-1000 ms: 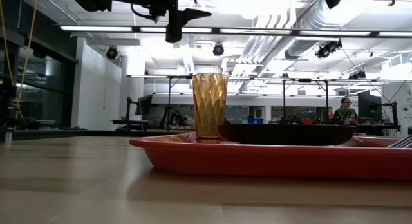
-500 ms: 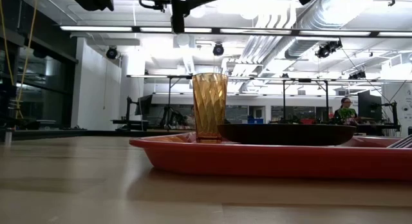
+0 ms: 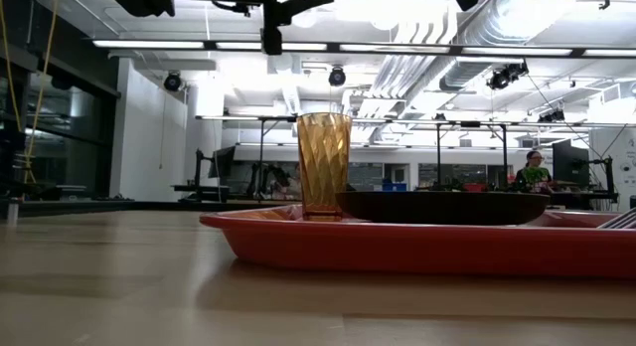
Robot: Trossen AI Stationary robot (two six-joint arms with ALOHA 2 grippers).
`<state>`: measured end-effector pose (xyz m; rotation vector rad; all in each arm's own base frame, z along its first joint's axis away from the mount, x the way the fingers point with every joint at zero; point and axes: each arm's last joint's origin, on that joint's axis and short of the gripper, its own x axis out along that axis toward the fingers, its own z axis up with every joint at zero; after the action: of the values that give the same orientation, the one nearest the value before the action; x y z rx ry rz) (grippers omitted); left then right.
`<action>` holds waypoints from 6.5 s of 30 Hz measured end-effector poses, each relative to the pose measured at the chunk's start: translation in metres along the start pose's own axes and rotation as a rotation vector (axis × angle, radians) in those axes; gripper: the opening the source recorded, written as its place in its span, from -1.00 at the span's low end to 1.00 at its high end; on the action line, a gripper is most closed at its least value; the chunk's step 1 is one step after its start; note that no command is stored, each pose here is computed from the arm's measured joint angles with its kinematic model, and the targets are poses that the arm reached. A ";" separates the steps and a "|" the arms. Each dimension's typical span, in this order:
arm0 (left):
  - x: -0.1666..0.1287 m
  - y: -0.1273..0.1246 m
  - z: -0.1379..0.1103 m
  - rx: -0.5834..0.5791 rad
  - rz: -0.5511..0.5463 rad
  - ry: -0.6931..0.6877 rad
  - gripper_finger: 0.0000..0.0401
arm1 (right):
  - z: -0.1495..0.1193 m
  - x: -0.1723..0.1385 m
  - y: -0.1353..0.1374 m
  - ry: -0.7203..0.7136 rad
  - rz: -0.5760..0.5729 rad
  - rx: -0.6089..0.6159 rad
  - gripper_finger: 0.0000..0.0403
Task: Pick and place plate/cup/fork/spoon on tray
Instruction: Put the black spoon on the red tray to the bottom of the pink fork, then return to Home Position
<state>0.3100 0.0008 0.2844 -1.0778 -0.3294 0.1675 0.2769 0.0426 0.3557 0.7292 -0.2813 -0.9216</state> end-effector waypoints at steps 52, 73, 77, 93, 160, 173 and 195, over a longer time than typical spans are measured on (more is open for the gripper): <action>-0.019 0.006 0.051 0.258 0.158 0.150 -0.99 | 0.058 -0.027 -0.037 0.248 0.048 -0.145 -0.09; -0.032 0.003 0.024 0.138 0.121 0.516 -1.00 | 0.005 0.012 -0.034 0.895 0.269 -0.210 0.13; -0.033 0.002 0.021 0.130 0.123 0.527 -1.00 | 0.004 0.014 -0.032 0.869 0.270 -0.185 0.11; -0.034 0.001 0.021 0.131 0.120 0.530 -0.93 | 0.004 0.013 -0.032 0.878 0.251 -0.157 -0.93; -0.026 0.005 0.049 0.140 0.064 0.439 0.05 | -0.174 -0.131 -0.138 1.154 -0.434 0.142 -0.85; -0.026 0.006 0.049 0.140 0.065 0.440 0.05 | -0.163 -0.131 -0.136 1.216 -0.456 0.137 -0.29; -0.080 -0.052 0.071 0.549 -0.195 0.389 -0.86 | -0.046 -0.097 -0.083 0.696 0.231 0.163 -0.26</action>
<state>0.2092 0.0123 0.3463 -0.5117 -0.0271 -0.1234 0.1914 0.1084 0.2733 1.0961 0.1772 -0.3885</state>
